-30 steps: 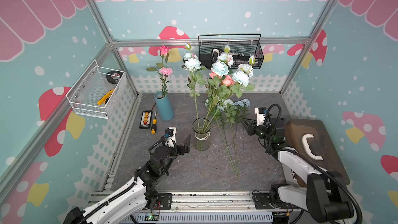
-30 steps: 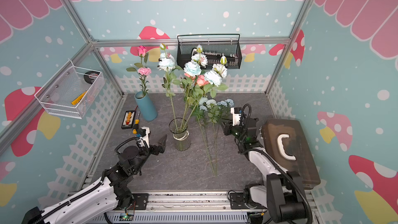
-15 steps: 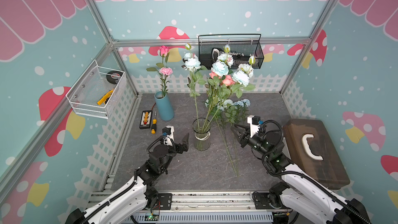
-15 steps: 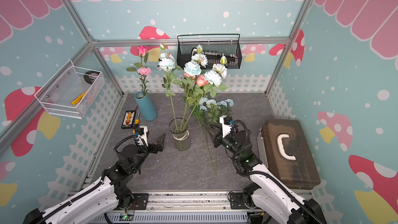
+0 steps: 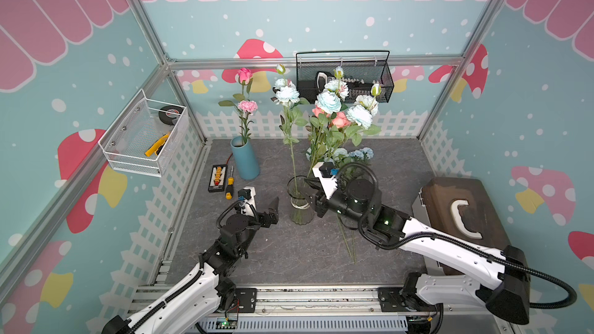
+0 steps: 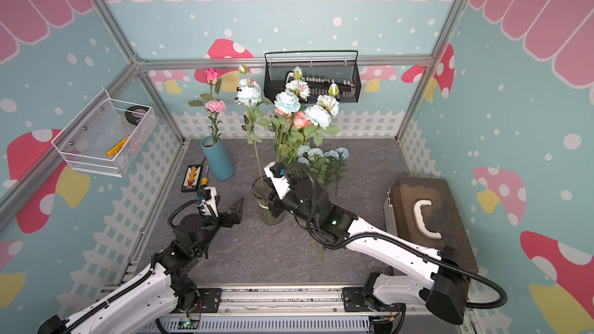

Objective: Pick out blue flowers from the vase
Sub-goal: Pick up the flower from the vase.

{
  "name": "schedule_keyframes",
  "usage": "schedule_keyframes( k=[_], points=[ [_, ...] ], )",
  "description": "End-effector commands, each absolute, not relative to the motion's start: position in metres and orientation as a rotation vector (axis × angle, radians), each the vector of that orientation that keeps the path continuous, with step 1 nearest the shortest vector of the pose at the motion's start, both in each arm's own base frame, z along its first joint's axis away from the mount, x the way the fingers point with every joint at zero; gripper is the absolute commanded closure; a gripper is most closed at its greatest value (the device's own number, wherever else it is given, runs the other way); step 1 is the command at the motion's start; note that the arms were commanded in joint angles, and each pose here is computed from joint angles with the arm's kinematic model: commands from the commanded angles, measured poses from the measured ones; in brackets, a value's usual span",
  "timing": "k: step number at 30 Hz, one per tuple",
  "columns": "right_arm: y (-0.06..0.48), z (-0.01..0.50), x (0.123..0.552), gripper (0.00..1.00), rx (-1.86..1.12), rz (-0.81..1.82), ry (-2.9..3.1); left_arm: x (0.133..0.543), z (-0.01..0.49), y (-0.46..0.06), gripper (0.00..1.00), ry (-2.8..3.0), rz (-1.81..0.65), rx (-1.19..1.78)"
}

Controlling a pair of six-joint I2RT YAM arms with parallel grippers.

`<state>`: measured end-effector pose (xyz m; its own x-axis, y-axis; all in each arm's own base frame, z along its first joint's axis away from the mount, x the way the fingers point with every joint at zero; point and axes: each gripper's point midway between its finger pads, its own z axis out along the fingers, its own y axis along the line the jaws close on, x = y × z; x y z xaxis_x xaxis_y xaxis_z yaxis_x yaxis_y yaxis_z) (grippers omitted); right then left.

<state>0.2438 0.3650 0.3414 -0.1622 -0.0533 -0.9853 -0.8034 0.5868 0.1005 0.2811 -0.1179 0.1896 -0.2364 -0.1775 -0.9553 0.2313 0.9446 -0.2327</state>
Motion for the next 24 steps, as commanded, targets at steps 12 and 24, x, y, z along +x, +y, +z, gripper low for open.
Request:
schedule_keyframes(
  k=[12, 24],
  points=[
    [0.39, 0.322, 0.321, 0.69, -0.56, 0.302, 1.806, 0.283, 0.188, -0.105, 0.03, 1.751, -0.466, -0.051],
    [0.384, 0.312, 0.356, 0.69, -0.464, 0.245, 1.864, 0.283, 0.187, -0.103, 0.03, 1.755, -0.466, -0.06]
  ],
)
